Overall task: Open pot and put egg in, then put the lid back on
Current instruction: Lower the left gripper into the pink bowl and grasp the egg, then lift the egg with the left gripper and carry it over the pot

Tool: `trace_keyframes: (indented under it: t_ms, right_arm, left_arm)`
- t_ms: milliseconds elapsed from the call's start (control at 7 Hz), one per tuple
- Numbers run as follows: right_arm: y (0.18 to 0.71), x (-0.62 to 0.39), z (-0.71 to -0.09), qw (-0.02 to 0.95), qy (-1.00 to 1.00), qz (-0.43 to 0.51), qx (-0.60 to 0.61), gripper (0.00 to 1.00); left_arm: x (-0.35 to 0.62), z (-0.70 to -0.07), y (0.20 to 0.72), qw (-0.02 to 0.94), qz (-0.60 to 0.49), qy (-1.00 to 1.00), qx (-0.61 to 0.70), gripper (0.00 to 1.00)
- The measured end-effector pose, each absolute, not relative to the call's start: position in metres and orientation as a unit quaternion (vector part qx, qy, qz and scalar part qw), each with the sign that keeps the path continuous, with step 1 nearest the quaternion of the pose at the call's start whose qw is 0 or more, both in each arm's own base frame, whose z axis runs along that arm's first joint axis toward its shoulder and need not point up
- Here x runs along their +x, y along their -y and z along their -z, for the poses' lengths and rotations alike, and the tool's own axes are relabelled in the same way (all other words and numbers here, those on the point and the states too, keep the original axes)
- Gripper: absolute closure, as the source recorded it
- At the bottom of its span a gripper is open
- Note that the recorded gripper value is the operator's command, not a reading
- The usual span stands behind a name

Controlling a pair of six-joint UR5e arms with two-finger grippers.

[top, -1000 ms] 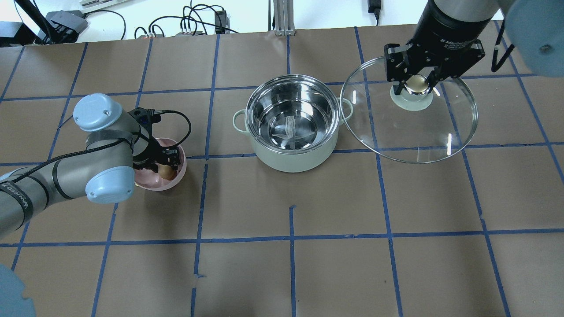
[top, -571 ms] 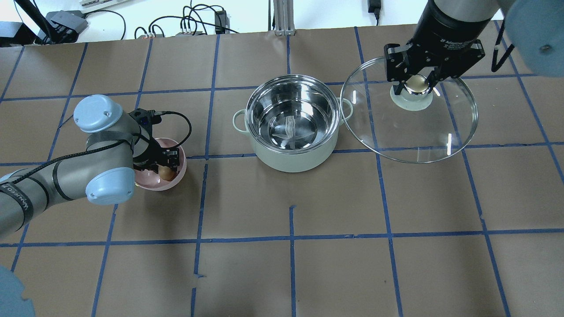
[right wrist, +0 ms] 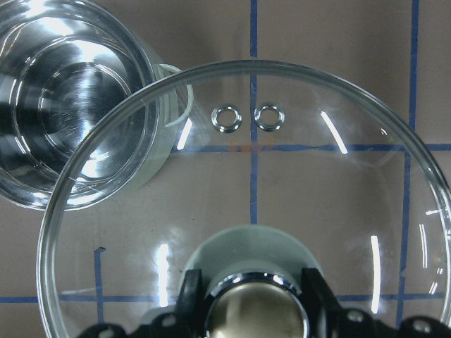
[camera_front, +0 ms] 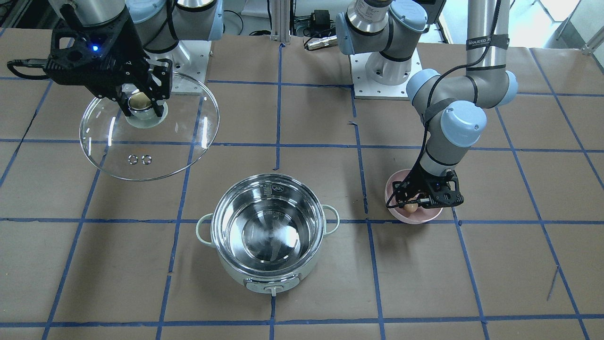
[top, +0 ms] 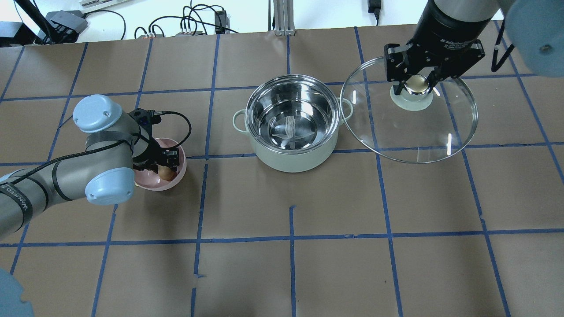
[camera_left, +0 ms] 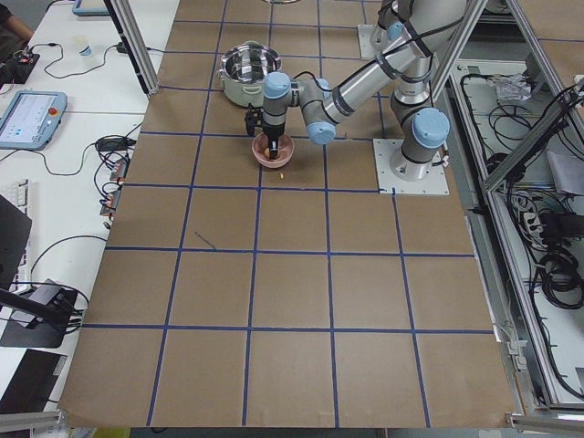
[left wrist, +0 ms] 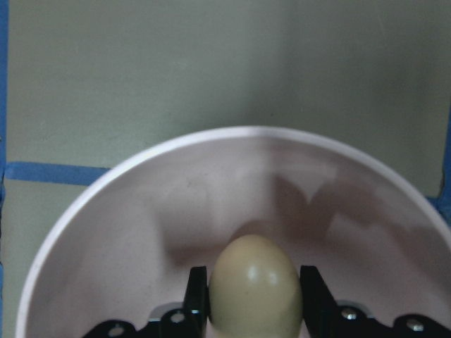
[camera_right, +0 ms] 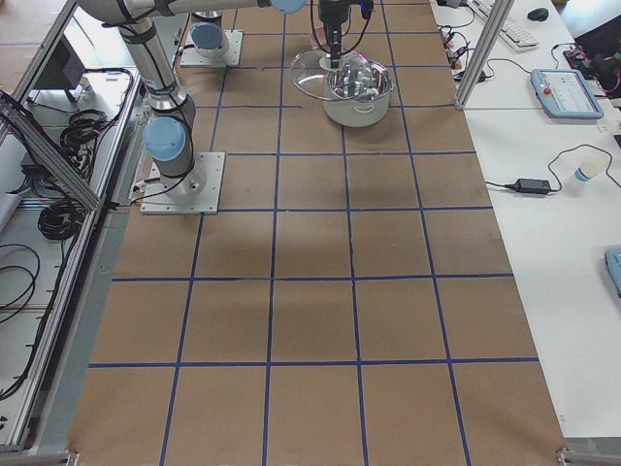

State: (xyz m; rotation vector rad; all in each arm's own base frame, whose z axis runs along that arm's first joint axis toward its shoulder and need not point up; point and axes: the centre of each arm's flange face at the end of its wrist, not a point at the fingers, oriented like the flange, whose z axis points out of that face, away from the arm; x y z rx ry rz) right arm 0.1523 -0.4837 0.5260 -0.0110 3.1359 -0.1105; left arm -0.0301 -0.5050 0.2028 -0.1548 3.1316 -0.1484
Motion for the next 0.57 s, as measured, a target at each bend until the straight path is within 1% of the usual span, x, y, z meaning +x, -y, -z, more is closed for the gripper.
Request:
trace_keyframes:
  t_ms: [571]
  right_arm:
    - [0.483,0.153,-0.527,0.002,-0.999,0.035,0.001,0.97]
  left_arm:
    - [-0.037,-0.27,0.534,-0.002,0.034,-0.998,-0.052,0.77]
